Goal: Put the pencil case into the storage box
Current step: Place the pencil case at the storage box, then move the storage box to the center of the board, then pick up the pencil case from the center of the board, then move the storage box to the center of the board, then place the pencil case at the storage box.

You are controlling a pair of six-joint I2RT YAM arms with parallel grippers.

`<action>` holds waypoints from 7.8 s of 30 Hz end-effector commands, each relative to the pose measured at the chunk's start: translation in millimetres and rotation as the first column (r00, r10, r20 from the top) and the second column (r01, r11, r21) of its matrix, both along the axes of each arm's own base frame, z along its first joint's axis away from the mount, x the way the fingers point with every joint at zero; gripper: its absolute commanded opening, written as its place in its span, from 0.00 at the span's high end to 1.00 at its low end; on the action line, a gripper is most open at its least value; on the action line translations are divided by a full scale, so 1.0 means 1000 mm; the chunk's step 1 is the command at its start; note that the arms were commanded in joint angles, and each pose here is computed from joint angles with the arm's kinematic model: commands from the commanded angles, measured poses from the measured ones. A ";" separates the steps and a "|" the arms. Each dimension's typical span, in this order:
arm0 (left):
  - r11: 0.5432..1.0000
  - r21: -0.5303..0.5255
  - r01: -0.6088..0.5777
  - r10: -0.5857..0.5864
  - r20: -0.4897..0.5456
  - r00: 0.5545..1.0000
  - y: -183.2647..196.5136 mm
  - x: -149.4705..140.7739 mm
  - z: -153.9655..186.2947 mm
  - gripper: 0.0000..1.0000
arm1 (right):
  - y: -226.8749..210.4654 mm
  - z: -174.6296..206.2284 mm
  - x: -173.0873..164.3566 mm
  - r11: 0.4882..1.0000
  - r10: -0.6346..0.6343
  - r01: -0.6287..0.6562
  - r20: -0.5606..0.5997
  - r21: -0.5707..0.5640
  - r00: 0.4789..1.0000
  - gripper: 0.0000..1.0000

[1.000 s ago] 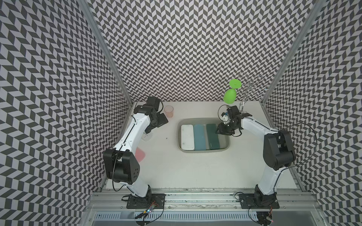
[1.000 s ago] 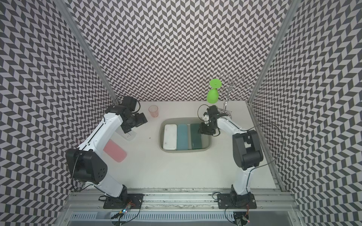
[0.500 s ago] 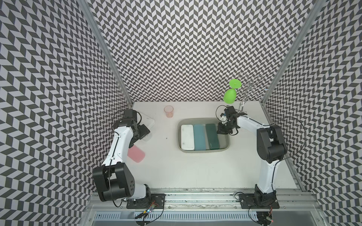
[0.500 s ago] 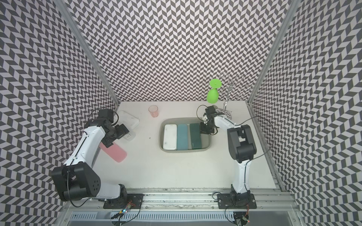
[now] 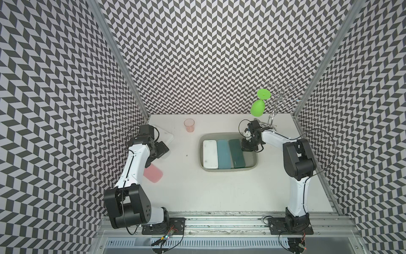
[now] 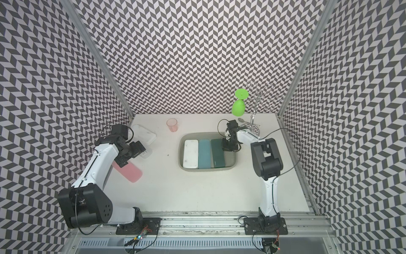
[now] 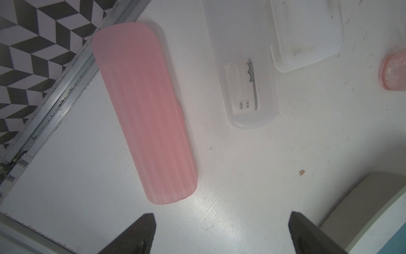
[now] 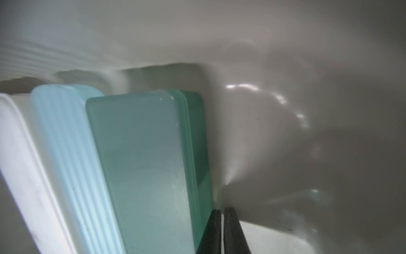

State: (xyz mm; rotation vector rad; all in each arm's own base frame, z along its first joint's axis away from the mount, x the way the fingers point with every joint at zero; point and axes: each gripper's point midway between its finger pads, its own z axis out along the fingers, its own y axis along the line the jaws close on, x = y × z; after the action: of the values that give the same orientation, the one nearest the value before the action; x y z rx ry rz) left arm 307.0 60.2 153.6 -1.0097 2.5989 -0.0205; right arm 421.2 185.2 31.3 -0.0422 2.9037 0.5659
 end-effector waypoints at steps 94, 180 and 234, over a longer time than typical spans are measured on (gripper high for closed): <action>0.991 -0.012 -0.135 0.130 -0.199 0.971 0.077 -0.036 -0.137 0.00 | -0.049 0.085 -0.024 0.998 -0.061 0.061 0.101 0.012 0.993 0.12; 0.724 -0.025 0.690 -0.675 0.181 0.715 -0.331 0.043 0.030 0.21 | -0.023 0.068 0.015 0.996 -0.083 0.074 0.181 0.053 0.980 0.28; 0.710 0.092 0.699 -0.705 0.082 0.705 -0.360 0.061 -0.022 0.22 | -0.071 0.089 -0.029 0.991 -0.125 0.108 0.235 0.084 0.964 0.27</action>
State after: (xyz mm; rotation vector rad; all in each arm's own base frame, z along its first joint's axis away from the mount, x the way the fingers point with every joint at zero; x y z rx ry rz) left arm 366.6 -283.2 136.4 0.0083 2.6897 -0.1537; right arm 379.7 108.5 105.1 0.0979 2.6964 0.5795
